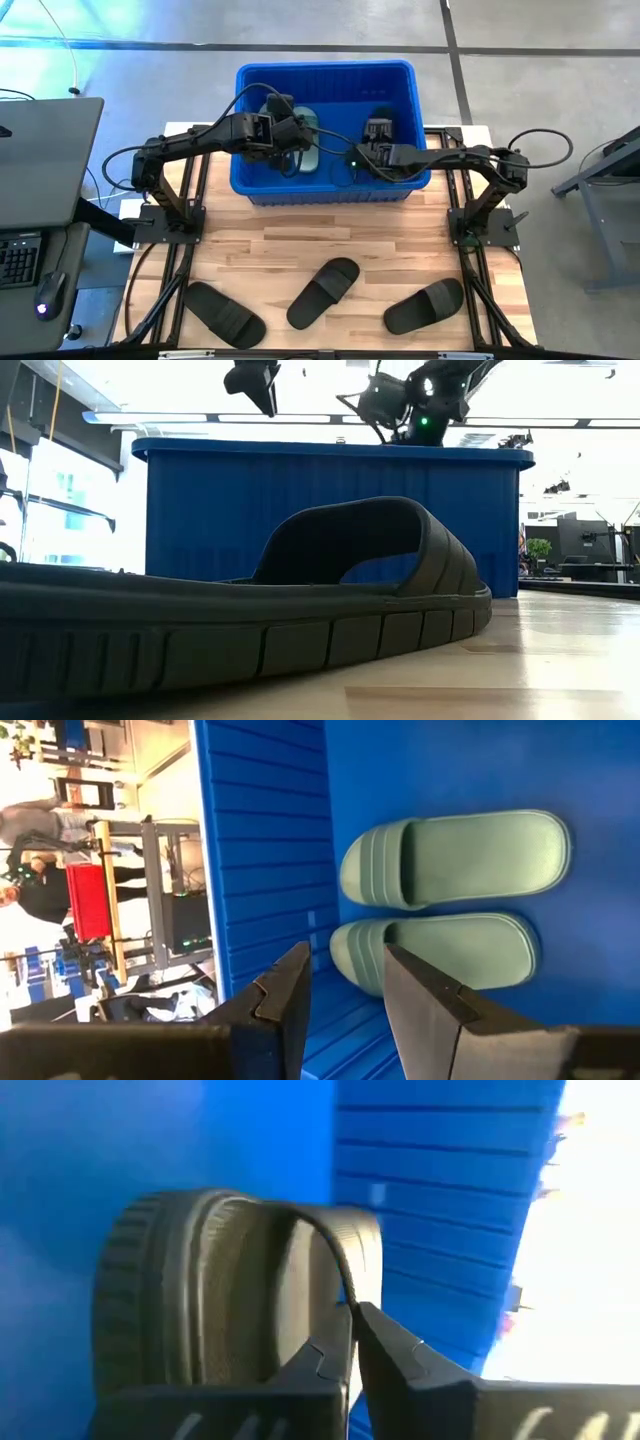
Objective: Pick and place slides into bin
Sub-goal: Put the black slide into the blue bin
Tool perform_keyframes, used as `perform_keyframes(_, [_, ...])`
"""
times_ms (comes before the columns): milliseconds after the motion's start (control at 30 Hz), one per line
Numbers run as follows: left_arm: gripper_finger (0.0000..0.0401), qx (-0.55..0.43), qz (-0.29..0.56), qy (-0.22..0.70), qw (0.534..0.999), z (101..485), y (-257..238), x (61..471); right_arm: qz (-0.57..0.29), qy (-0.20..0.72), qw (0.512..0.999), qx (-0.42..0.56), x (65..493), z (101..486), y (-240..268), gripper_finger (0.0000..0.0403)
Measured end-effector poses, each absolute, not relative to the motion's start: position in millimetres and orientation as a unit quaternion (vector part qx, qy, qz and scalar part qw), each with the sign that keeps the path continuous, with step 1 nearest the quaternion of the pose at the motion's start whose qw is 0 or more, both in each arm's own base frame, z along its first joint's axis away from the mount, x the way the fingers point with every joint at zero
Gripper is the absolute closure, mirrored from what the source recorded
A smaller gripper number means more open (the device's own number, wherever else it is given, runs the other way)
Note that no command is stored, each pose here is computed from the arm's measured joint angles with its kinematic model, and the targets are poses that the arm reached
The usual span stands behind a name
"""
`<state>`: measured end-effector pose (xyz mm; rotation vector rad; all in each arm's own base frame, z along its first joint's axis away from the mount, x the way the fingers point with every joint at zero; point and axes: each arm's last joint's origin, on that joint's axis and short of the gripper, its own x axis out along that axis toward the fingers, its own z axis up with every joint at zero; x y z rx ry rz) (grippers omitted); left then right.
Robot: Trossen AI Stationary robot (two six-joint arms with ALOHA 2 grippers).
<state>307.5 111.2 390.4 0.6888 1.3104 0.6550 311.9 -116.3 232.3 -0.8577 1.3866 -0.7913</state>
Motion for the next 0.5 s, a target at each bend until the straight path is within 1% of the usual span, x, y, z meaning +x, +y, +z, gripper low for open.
perform_keyframes(167, [0.029,0.303,0.283,0.585,0.697,390,111,308,-0.337,0.595,0.668,-0.294,305,229,-137,0.0402])
perform_keyframes(300, [0.029,0.3,0.276,0.584,0.702,389,110,308,-0.302,0.606,0.679,-0.285,301,227,-143,0.0394])
perform_keyframes(400, [0.029,0.299,0.276,0.584,0.702,389,110,308,-0.303,0.61,0.677,-0.278,299,227,-148,0.0373])
perform_keyframes(500, [0.029,0.299,0.276,0.584,0.702,389,110,308,-0.308,0.622,0.671,-0.261,294,225,-151,0.0339])
